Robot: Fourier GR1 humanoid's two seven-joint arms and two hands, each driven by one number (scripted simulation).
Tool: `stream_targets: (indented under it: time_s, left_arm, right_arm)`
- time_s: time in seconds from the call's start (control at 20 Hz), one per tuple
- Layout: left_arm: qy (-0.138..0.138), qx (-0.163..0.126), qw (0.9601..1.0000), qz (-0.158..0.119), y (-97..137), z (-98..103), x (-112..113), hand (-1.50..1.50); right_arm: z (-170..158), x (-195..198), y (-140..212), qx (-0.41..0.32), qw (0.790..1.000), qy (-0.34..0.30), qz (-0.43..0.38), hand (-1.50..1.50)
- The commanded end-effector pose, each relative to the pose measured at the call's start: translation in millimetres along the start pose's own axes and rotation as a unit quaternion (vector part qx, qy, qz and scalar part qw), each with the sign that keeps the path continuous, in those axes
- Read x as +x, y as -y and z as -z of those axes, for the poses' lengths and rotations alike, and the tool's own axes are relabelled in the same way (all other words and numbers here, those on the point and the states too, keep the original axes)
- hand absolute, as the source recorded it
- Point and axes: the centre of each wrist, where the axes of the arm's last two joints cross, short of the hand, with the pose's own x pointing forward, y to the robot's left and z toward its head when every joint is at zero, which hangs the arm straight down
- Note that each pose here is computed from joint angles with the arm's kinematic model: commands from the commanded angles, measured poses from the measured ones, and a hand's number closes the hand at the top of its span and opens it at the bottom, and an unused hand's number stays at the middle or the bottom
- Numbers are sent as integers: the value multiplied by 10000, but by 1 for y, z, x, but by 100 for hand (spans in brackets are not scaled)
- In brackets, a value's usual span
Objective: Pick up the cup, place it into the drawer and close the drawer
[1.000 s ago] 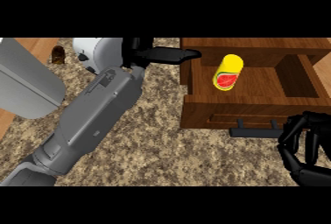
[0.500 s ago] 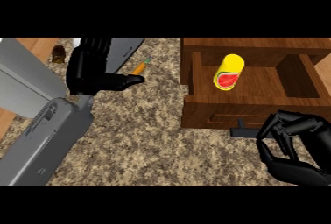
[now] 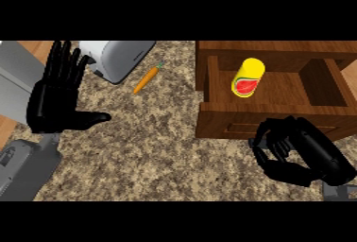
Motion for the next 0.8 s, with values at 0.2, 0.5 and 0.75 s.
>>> stream_targets:
  time_s: [0.2, 0.5, 0.75]
  left_arm:
    - [-39, 30, 10000, 45, -37, -38, -1, -150]
    - [-11, 216, 9998, -13, -64, -49, -15, -150]
    - [-76, 72, 9999, -29, -71, -78, -3, -150]
  right_arm:
    - [39, -36, -58, 353, 9963, -97, -778, 150]
    - [59, -68, -60, 704, 9889, -495, -1212, -150]
    - [87, -84, -84, 865, 9866, -712, -1190, -150]
